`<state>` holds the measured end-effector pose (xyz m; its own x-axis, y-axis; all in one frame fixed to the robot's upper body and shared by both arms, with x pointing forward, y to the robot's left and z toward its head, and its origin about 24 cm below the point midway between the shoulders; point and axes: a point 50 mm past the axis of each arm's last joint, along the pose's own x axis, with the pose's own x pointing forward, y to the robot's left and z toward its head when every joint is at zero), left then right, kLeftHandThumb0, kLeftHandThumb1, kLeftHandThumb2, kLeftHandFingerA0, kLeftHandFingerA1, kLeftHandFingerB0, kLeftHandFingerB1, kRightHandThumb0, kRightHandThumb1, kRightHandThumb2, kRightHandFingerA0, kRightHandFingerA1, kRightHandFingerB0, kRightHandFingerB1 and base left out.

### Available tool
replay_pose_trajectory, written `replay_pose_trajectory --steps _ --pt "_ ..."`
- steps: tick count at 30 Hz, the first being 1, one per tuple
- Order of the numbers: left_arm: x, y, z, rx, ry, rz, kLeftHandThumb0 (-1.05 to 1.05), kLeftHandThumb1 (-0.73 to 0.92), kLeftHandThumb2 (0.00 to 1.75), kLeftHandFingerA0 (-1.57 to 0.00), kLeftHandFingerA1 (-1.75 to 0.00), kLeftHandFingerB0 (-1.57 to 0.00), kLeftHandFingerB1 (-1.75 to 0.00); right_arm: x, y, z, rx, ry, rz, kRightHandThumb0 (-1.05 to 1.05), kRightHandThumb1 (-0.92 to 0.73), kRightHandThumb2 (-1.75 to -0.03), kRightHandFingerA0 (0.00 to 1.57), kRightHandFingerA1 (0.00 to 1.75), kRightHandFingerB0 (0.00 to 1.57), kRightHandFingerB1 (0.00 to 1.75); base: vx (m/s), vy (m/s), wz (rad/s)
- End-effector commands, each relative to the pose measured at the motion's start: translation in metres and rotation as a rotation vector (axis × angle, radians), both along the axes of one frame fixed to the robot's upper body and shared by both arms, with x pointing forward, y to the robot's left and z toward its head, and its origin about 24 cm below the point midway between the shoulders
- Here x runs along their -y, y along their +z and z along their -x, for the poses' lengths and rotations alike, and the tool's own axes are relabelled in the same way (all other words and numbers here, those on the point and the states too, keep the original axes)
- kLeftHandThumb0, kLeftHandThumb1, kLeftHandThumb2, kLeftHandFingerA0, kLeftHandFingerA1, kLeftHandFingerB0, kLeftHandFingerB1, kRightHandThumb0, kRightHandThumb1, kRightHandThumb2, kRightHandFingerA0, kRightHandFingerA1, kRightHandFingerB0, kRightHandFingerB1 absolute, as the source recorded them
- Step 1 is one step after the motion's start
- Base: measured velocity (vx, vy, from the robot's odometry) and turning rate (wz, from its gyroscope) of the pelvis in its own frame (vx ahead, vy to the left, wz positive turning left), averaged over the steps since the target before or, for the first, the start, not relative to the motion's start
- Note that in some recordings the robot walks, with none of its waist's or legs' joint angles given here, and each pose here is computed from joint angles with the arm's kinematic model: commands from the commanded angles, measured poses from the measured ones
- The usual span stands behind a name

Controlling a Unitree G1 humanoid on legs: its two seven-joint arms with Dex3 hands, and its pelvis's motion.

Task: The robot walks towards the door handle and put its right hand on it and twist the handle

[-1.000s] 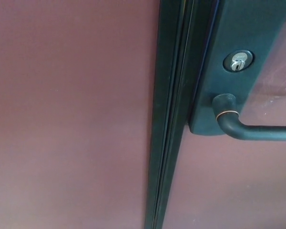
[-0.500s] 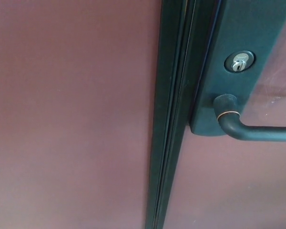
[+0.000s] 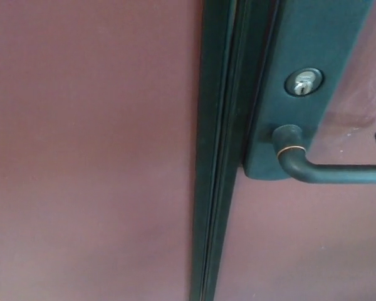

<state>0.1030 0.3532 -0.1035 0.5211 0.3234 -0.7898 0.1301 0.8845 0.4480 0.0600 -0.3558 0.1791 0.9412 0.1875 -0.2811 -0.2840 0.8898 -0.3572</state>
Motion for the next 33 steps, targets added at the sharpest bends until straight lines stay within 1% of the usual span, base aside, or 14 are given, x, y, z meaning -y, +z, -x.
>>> replay_pose_trajectory --steps 1,3,4,6,7,11,12,13,14,28,29,30,31,33 --pt "0.008 -0.011 0.026 -0.039 0.04 0.076 -0.35 0.57 0.57 -0.7 -0.53 -0.53 -0.41 -0.005 -0.114 0.001 -0.3 -0.029 -0.161 -0.34 -0.3 -0.89 0.02 0.5 0.0 0.47 0.0 0.0 0.0" --pt "0.009 -0.011 0.026 -0.04 0.04 0.076 -0.35 0.57 0.57 -0.7 -0.53 -0.53 -0.41 -0.005 -0.116 0.001 -0.303 -0.03 -0.162 -0.34 -0.3 -0.89 0.02 0.5 0.0 0.47 0.0 0.0 0.0" --pt "0.009 -0.012 0.029 -0.044 0.042 0.081 -0.39 0.57 0.57 -0.69 -0.56 -0.53 -0.4 -0.008 -0.137 -0.003 -0.342 -0.084 -0.186 -0.29 -0.45 -0.95 0.03 0.49 0.0 0.46 0.0 0.0 0.0" --pt "0.01 -0.013 0.033 -0.048 0.047 0.088 -0.39 0.57 0.58 -0.69 -0.56 -0.52 -0.4 -0.02 -0.181 -0.013 -0.429 -0.176 -0.188 -0.29 -0.45 -0.95 0.03 0.49 0.0 0.46 0.0 0.0 0.0" --pt "0.01 -0.012 0.032 -0.04 0.053 0.088 -0.43 0.47 0.78 -0.64 -0.64 -0.46 -0.52 -0.034 -0.217 -0.025 -0.503 -0.262 -0.133 -0.34 -0.33 -0.91 0.01 0.49 0.0 0.47 0.0 0.0 0.0" --pt "0.01 -0.012 0.032 -0.039 0.053 0.089 -0.43 0.47 0.78 -0.64 -0.64 -0.46 -0.52 -0.034 -0.22 -0.025 -0.502 -0.261 -0.125 -0.34 -0.33 -0.91 0.01 0.49 0.0 0.47 0.0 0.0 0.0" --pt "0.015 -0.016 0.037 -0.06 0.045 0.084 -0.43 0.47 0.78 -0.64 -0.64 -0.46 -0.52 -0.047 -0.269 -0.033 -0.61 -0.394 -0.156 -0.63 -0.56 -0.57 0.22 0.33 0.2 0.28 0.0 0.0 0.0" --pt "0.016 -0.017 0.039 -0.066 0.048 0.083 -0.43 0.47 0.78 -0.64 -0.64 -0.46 -0.52 -0.053 -0.281 -0.034 -0.651 -0.426 -0.161 -0.32 -0.32 -0.91 0.07 0.51 0.06 0.49 0.0 0.0 0.0" --pt "0.015 -0.017 0.038 -0.064 0.047 0.081 -0.43 0.47 0.78 -0.64 -0.64 -0.46 -0.52 -0.059 -0.29 -0.037 -0.681 -0.451 -0.175 -0.32 -0.31 -0.91 0.07 0.51 0.06 0.49 0.0 0.0 0.0" --pt "0.022 -0.017 0.02 -0.025 0.051 0.1 -0.41 0.47 0.78 -0.64 -0.64 -0.46 -0.52 -0.104 -0.334 -0.017 -0.89 -0.526 0.034 -0.31 -0.32 -0.91 0.08 0.51 0.08 0.5 0.0 0.0 0.0" --pt "0.023 -0.017 0.015 -0.025 0.04 0.097 -0.34 0.56 0.58 -0.68 -0.53 -0.52 -0.4 -0.102 -0.337 -0.007 -0.96 -0.43 0.169 -0.62 -0.6 -0.58 0.25 0.33 0.2 0.28 0.0 0.0 0.0" --pt "0.023 -0.017 0.013 -0.026 0.035 0.096 -0.34 0.56 0.58 -0.68 -0.53 -0.52 -0.4 -0.1 -0.338 -0.002 -0.988 -0.388 0.228 -0.62 -0.6 -0.58 0.25 0.33 0.2 0.28 0.0 0.0 0.0" --pt "0.023 -0.017 0.013 -0.027 0.036 0.093 -0.34 0.56 0.57 -0.68 -0.52 -0.51 -0.4 -0.097 -0.338 -0.001 -0.991 -0.396 0.238 -0.67 -0.5 -0.78 0.18 0.42 0.13 0.38 0.0 0.0 0.0" --pt "0.023 -0.017 0.013 -0.034 0.017 0.084 -0.34 0.56 0.57 -0.68 -0.52 -0.51 -0.4 -0.096 -0.338 0.0 -0.993 -0.41 0.231 -0.69 -0.51 -0.79 0.18 0.42 0.12 0.38 0.0 0.0 0.0"
